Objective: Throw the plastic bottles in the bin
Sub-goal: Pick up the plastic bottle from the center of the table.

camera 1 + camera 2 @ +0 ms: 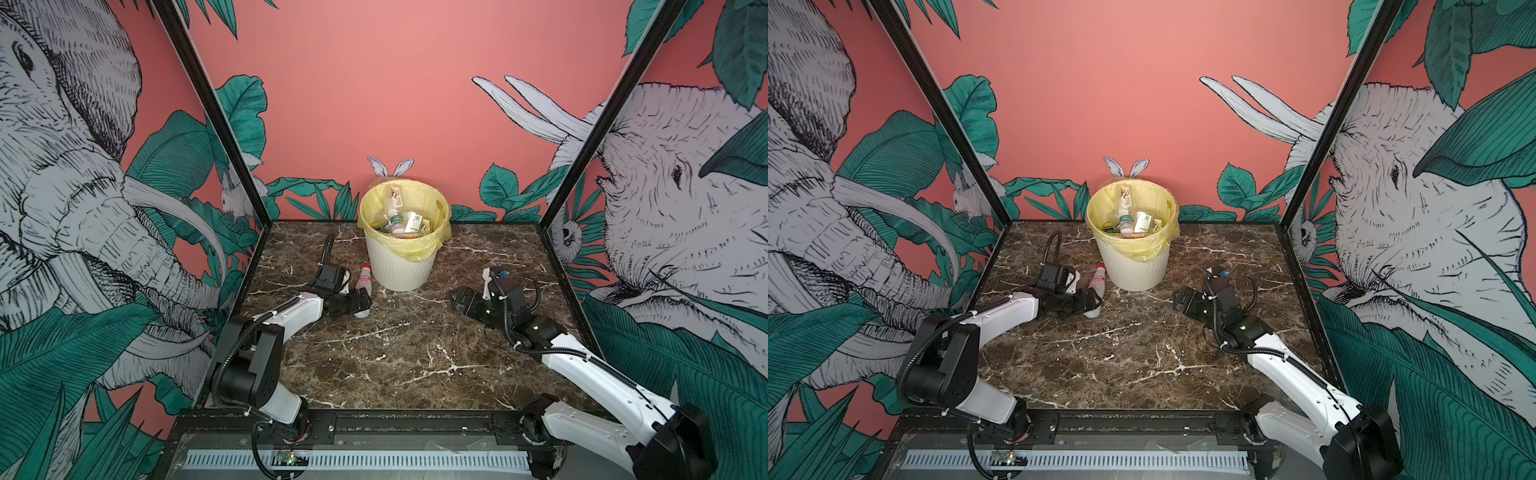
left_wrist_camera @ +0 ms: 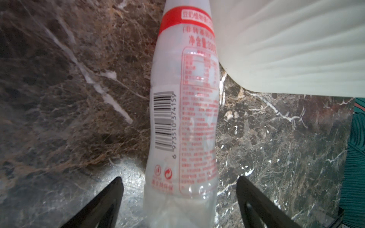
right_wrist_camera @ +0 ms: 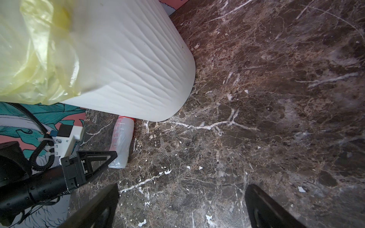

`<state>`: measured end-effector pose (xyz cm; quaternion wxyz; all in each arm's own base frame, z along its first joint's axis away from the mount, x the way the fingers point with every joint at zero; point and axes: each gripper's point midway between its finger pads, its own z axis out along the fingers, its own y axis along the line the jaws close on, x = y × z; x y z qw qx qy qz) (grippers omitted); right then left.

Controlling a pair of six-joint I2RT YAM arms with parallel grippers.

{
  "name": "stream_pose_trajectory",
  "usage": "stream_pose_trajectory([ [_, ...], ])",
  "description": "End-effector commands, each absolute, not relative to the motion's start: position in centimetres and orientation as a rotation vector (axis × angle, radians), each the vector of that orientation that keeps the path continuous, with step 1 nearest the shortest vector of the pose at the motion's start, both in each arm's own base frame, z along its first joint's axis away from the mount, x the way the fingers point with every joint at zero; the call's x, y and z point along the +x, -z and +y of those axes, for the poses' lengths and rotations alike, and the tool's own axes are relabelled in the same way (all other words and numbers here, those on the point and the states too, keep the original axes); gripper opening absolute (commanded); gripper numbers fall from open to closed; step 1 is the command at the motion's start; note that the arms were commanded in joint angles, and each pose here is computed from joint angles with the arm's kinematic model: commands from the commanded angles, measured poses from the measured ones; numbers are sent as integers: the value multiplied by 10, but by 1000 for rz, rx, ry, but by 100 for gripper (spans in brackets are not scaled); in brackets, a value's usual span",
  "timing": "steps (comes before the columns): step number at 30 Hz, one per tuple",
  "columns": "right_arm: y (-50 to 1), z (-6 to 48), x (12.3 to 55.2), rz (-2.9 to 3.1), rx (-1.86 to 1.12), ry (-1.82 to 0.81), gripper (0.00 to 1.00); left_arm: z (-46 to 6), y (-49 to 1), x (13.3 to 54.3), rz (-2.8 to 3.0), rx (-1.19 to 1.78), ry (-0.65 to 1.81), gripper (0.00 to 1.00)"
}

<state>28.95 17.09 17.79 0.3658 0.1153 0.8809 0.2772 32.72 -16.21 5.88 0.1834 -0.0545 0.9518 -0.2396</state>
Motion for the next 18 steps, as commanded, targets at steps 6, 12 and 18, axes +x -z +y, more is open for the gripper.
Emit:
stream_pose_trajectory([
  [6, -182, 170, 294, 2235, 320, -728, 99, -171, -54, 338, 2663, -139, 682, 81],
  [12, -181, 171, 296, 2237, 324, -730, 99, -172, -53, 340, 2658, -138, 684, 70],
  [18, -181, 171, 296, 2241, 324, -731, 99, -169, -53, 335, 2656, -137, 673, 56],
])
